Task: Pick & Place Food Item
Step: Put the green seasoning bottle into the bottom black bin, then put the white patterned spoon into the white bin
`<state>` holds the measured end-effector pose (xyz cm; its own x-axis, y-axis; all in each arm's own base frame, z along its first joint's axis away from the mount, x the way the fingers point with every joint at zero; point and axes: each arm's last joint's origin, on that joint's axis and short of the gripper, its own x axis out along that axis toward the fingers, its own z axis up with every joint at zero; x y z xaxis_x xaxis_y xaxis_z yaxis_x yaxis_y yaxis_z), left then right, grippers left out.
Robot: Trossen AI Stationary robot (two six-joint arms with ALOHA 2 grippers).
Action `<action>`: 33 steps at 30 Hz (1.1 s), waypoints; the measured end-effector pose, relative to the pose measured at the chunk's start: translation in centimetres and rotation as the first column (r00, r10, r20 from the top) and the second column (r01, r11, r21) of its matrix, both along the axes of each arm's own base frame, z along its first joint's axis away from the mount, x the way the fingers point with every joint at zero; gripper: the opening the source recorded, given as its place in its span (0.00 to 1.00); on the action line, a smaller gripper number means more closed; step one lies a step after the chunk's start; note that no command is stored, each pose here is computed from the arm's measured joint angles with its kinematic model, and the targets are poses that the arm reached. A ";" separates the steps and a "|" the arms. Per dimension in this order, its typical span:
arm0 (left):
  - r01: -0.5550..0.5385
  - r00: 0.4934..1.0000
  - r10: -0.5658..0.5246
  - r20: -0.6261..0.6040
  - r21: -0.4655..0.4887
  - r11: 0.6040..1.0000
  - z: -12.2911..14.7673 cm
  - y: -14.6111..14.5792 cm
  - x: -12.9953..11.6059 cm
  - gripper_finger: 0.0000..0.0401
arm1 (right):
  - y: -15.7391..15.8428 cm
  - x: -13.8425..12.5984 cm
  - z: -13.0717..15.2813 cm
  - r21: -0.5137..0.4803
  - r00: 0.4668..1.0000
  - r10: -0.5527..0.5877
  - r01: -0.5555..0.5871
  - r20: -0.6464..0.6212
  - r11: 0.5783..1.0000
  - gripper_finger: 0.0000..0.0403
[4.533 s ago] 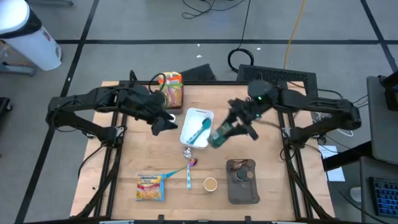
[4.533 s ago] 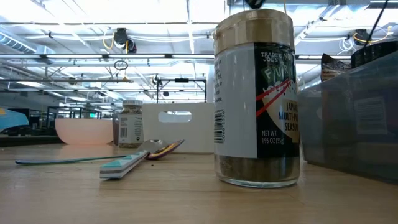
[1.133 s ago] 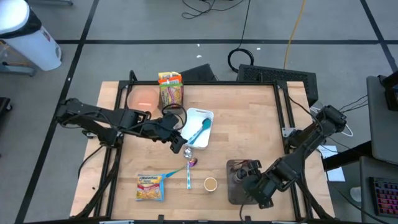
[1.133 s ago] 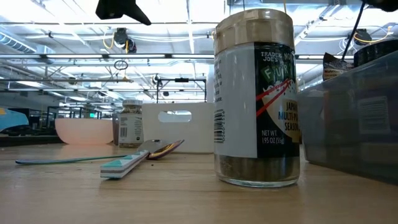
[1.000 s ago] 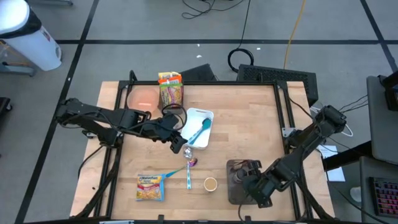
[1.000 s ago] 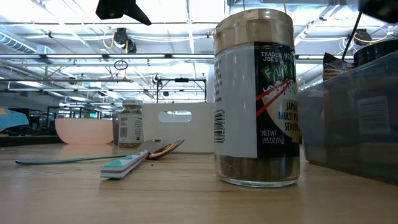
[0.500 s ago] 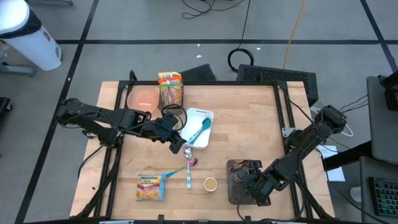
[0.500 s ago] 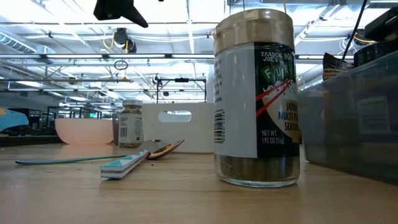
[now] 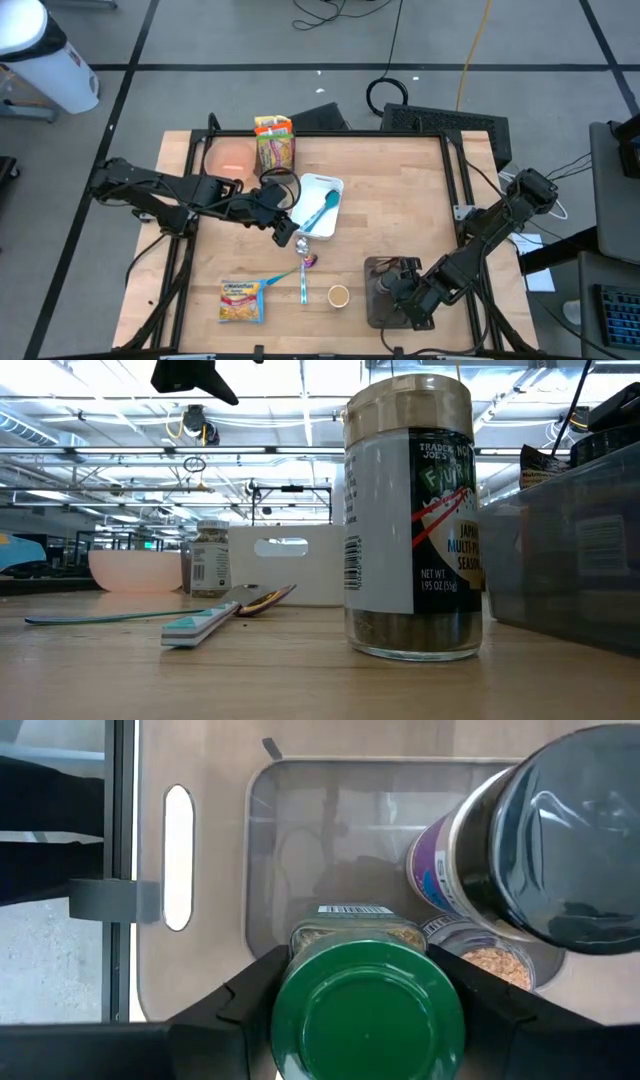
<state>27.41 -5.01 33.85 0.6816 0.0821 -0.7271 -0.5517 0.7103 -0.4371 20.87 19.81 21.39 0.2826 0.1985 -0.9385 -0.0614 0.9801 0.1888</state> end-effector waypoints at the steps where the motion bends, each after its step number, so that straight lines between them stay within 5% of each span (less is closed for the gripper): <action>1: 0.000 1.000 0.000 0.000 0.000 1.000 0.0 0.0 0.0 0.70 | 0.0 0.0 0.0 0.000 1.000 0.000 0.000 0.000 1.000 0.47; 5: -0.001 1.000 0.001 0.000 0.000 1.000 0.0 0.0 0.0 0.70 | 0.0 0.0 0.0 -0.002 1.000 0.000 0.000 -0.002 1.000 0.50; 9: -0.001 1.000 0.001 0.000 -0.001 1.000 0.0 0.0 0.0 0.70 | -0.1 -0.1 -0.4 -0.023 1.000 0.000 0.000 -0.024 1.000 0.71; 13: -0.006 1.000 0.006 0.000 -0.005 1.000 0.0 0.0 0.0 0.70 | -0.2 -0.2 -0.4 -0.031 0.999 -0.001 0.000 -0.033 1.000 0.81; 20: -0.006 1.000 0.006 -0.001 -0.006 1.000 0.0 0.0 0.0 0.70 | -0.8 -0.8 1.4 0.017 1.000 0.009 -0.010 0.017 1.000 0.80; 33: -0.005 1.000 0.005 -0.004 -0.067 0.998 0.0 -0.1 0.0 0.70 | -4.4 -4.4 9.2 0.241 0.957 -0.056 -0.015 0.284 0.971 0.78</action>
